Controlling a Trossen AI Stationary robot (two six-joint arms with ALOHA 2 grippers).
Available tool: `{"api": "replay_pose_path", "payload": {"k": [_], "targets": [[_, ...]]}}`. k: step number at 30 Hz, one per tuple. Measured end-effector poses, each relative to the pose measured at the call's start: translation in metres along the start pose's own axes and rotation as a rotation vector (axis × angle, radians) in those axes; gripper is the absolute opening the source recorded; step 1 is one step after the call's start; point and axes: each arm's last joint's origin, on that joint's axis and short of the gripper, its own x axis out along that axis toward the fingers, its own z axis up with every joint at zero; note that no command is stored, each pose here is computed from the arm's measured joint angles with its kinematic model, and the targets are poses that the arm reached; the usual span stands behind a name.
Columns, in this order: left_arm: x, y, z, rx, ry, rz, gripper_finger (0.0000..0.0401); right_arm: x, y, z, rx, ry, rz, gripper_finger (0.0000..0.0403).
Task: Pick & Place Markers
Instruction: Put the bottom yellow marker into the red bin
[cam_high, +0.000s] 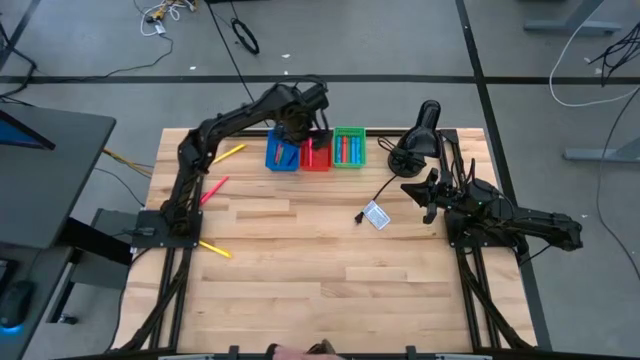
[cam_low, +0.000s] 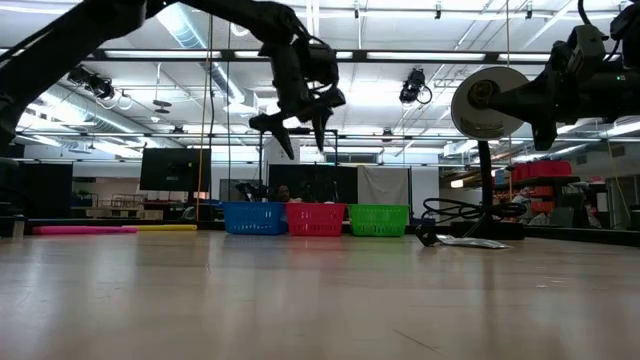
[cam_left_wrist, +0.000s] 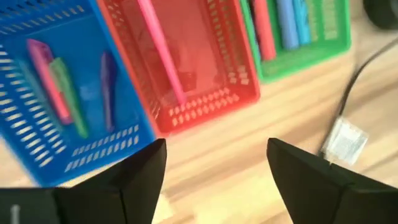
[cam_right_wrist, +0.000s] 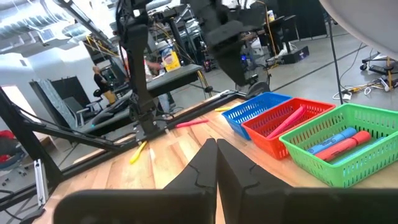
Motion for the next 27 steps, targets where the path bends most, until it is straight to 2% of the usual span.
{"api": "replay_pose_path", "payload": {"k": [14, 22, 27], "targets": [[-0.061, -0.006, -0.048, 0.329, 0.029, 0.066, 0.0287, 0.000, 0.000, 0.000, 0.000, 0.000, 0.000, 0.0011], [-0.082, -0.019, -0.086, 0.680, 0.097, 0.065, 0.0287, 0.000, 0.000, 0.000, 0.000, 0.000, 0.000, 0.0011], [-0.091, -0.028, -0.106, 0.840, 0.113, 0.033, 0.0287, 0.000, 0.000, 0.000, 0.000, 0.000, 0.000, 0.0011]]}}
